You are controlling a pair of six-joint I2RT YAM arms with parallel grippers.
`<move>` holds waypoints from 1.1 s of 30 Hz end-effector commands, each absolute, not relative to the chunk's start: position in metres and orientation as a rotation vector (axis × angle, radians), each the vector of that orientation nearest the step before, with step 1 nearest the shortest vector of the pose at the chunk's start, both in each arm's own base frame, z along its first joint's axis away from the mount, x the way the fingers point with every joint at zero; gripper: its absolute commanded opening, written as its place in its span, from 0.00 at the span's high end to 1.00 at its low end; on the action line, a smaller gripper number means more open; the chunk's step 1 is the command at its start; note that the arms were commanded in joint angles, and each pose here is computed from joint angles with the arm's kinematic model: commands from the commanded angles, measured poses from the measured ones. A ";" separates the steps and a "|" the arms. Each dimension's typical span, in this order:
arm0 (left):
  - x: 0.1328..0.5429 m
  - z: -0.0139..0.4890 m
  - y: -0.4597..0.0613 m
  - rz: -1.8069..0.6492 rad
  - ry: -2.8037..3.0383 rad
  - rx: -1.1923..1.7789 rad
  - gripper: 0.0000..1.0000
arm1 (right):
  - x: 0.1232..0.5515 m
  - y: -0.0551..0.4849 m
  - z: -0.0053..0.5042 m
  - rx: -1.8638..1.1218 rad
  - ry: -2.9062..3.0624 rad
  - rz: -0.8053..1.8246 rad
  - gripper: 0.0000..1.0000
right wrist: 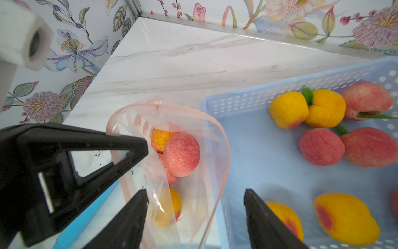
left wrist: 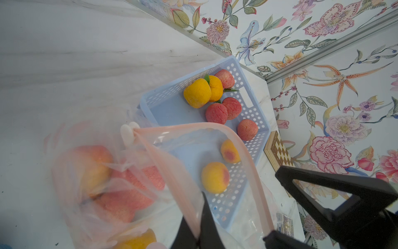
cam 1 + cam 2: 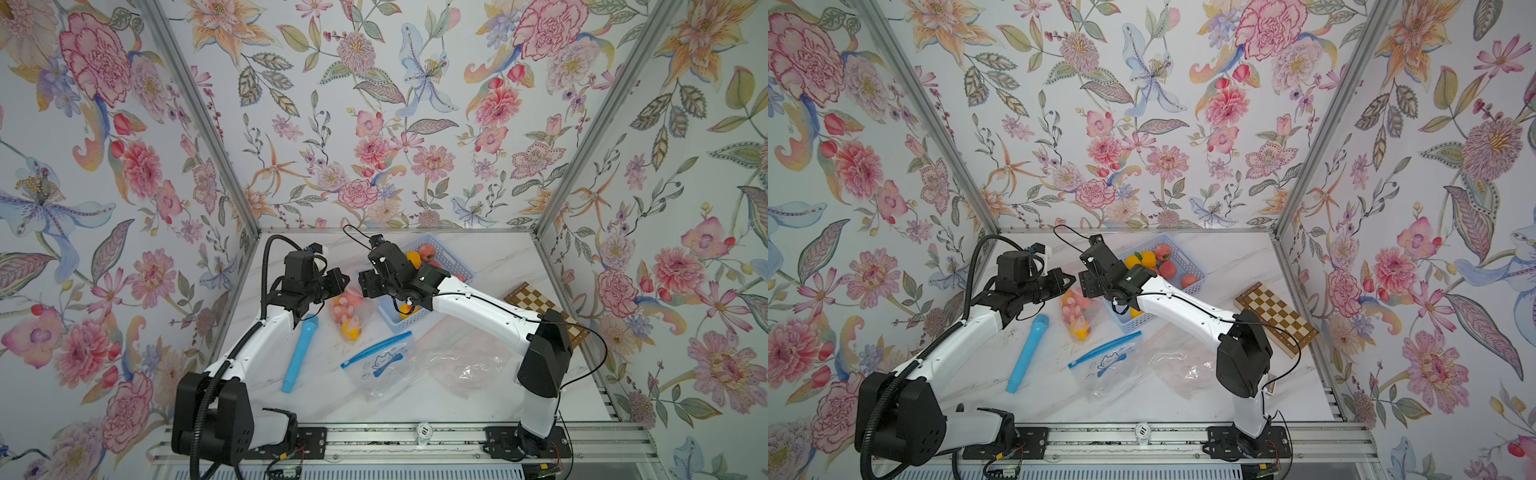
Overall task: Place the peach in a zip-top bag and seal the zipper
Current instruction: Place the peach in the zipper food storage bag, then adjust the zipper food storage bag at the center of the board.
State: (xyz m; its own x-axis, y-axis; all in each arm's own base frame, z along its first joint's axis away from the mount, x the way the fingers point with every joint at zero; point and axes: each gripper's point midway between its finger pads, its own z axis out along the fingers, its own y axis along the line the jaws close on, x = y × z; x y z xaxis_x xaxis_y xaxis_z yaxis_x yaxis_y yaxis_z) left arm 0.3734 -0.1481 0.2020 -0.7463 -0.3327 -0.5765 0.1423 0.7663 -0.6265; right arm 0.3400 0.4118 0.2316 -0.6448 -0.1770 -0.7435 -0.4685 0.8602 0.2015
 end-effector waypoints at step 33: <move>0.371 0.214 -0.153 -0.932 2.230 -0.128 1.00 | 0.328 0.431 0.209 -0.687 2.206 0.440 0.39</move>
State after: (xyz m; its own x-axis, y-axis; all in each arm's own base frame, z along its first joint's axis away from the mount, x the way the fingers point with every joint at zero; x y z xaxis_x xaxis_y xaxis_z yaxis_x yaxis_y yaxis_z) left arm 0.3720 -0.1519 0.2040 -0.7546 -0.3399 -0.5614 0.1459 0.7471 -0.6485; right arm 0.3209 0.4297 0.2013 -0.5822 -0.3276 -0.7441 -0.5975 0.7931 0.1183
